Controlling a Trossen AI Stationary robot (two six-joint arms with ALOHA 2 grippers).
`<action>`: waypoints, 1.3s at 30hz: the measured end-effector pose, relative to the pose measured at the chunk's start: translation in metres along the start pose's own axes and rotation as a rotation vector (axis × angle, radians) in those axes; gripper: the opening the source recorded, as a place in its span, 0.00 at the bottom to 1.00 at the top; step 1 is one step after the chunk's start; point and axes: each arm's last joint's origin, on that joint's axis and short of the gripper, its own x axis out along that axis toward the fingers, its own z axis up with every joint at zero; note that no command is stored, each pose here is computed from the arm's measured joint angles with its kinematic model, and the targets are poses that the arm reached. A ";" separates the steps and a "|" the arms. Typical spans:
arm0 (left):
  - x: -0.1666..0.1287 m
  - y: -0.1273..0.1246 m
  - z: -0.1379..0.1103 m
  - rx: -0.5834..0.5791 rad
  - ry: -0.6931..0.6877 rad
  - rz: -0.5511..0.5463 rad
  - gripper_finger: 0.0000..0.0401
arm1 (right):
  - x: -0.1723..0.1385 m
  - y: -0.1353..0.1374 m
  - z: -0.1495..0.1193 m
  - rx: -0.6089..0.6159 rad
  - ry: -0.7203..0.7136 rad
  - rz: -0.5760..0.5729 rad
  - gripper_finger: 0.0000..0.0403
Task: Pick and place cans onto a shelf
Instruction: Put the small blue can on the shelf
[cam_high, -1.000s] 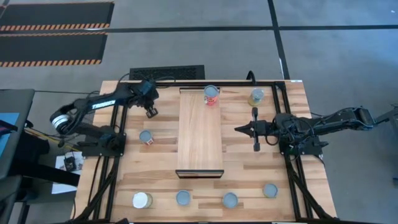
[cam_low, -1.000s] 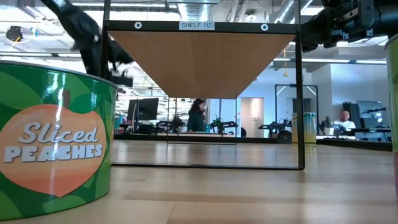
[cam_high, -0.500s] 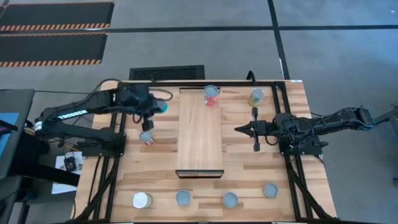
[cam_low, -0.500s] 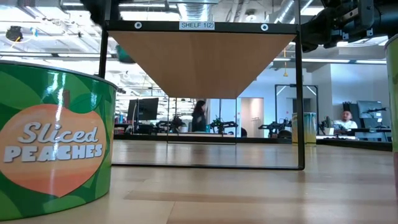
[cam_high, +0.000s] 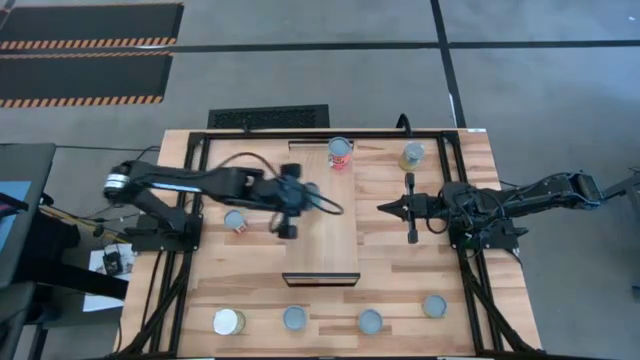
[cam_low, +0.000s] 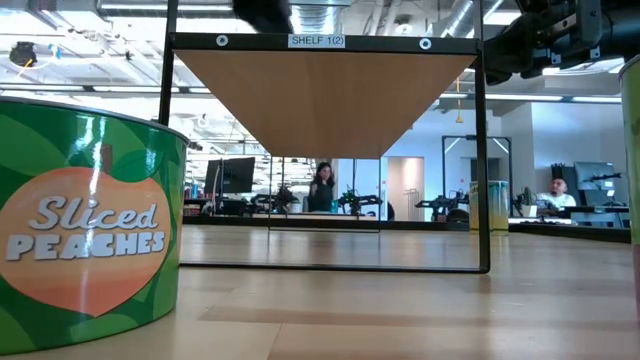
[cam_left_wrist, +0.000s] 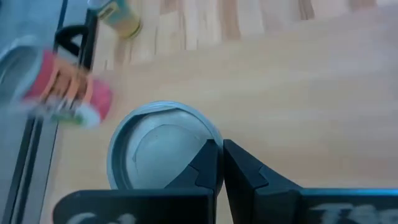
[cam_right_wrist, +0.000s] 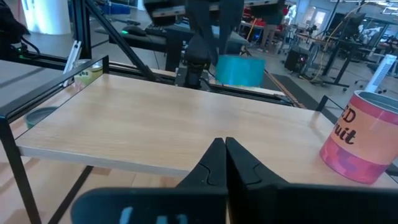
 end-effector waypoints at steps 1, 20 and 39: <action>0.007 0.000 0.008 0.008 0.002 0.005 0.00 | 0.000 0.000 0.000 0.001 0.000 0.000 0.01; 0.090 0.054 0.048 -0.104 0.144 -0.026 0.00 | 0.000 0.000 -0.002 0.002 0.016 0.003 0.01; 0.093 0.077 0.040 -0.205 0.134 -0.067 0.02 | 0.000 0.000 -0.001 0.002 0.015 0.002 0.01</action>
